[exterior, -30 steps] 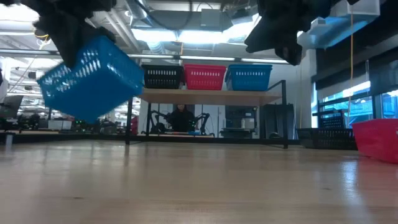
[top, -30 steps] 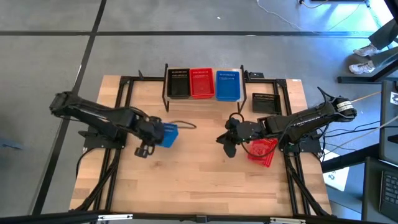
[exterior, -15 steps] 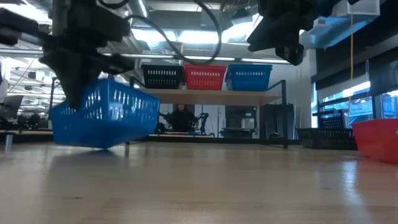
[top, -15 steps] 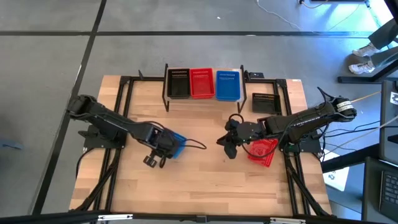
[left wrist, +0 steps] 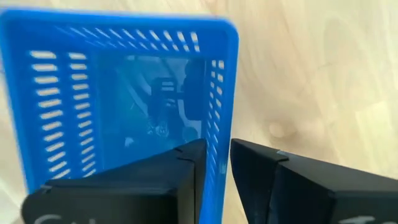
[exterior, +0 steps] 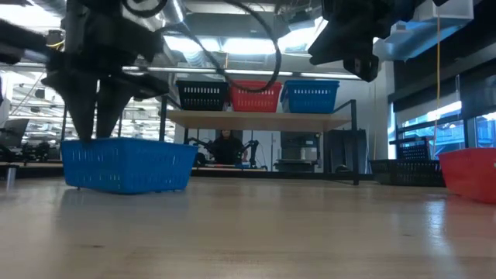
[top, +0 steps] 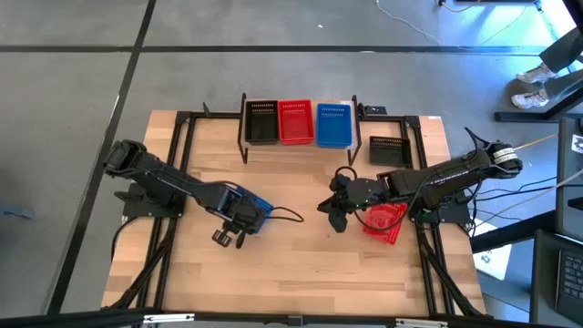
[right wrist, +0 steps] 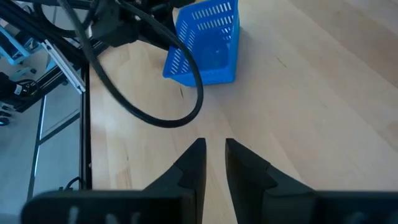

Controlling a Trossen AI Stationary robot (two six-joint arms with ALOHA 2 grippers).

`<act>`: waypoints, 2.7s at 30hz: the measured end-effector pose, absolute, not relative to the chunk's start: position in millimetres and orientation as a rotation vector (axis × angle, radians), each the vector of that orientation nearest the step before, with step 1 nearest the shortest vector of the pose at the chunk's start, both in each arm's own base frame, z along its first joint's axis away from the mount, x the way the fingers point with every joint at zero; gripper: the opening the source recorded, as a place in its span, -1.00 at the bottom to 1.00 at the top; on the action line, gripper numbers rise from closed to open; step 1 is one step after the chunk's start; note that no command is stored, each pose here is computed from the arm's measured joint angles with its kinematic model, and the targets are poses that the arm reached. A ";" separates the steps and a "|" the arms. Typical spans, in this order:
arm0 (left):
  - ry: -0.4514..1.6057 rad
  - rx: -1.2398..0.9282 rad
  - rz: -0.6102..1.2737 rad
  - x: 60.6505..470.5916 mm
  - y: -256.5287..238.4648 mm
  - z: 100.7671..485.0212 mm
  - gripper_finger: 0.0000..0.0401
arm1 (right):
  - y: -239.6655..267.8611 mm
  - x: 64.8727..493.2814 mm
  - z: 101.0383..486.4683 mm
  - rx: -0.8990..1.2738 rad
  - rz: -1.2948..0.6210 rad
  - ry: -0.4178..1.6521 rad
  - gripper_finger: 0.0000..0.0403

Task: Stack baskets on shelf by color
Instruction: Stack the blue bin on the blue bin on the shelf

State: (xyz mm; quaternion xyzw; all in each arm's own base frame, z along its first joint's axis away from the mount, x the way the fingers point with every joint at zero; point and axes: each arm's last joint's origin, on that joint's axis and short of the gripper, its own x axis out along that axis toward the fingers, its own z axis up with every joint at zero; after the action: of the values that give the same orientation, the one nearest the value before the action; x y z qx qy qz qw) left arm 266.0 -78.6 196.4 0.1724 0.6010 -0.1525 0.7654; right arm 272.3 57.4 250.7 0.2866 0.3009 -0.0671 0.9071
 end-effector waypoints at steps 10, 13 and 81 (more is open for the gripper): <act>1.235 0.306 -0.276 269.8 -79.4 246.4 -0.66 | 68.4 275.7 262.2 0.405 0.000 0.527 -0.71; 1.202 0.305 -0.222 266.1 -77.1 267.2 -0.66 | 74.4 278.2 277.9 0.323 0.026 0.481 -0.71; 0.610 -0.172 0.106 95.2 -18.8 401.3 -0.66 | 27.8 473.4 229.2 0.213 0.042 0.999 -0.74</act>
State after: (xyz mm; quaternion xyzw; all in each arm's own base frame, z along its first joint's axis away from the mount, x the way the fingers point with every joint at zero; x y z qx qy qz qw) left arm 95.2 -18.8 401.3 -0.0844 0.2999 0.0522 0.9488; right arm 473.4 27.8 229.2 0.1021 0.4782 0.0200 0.8721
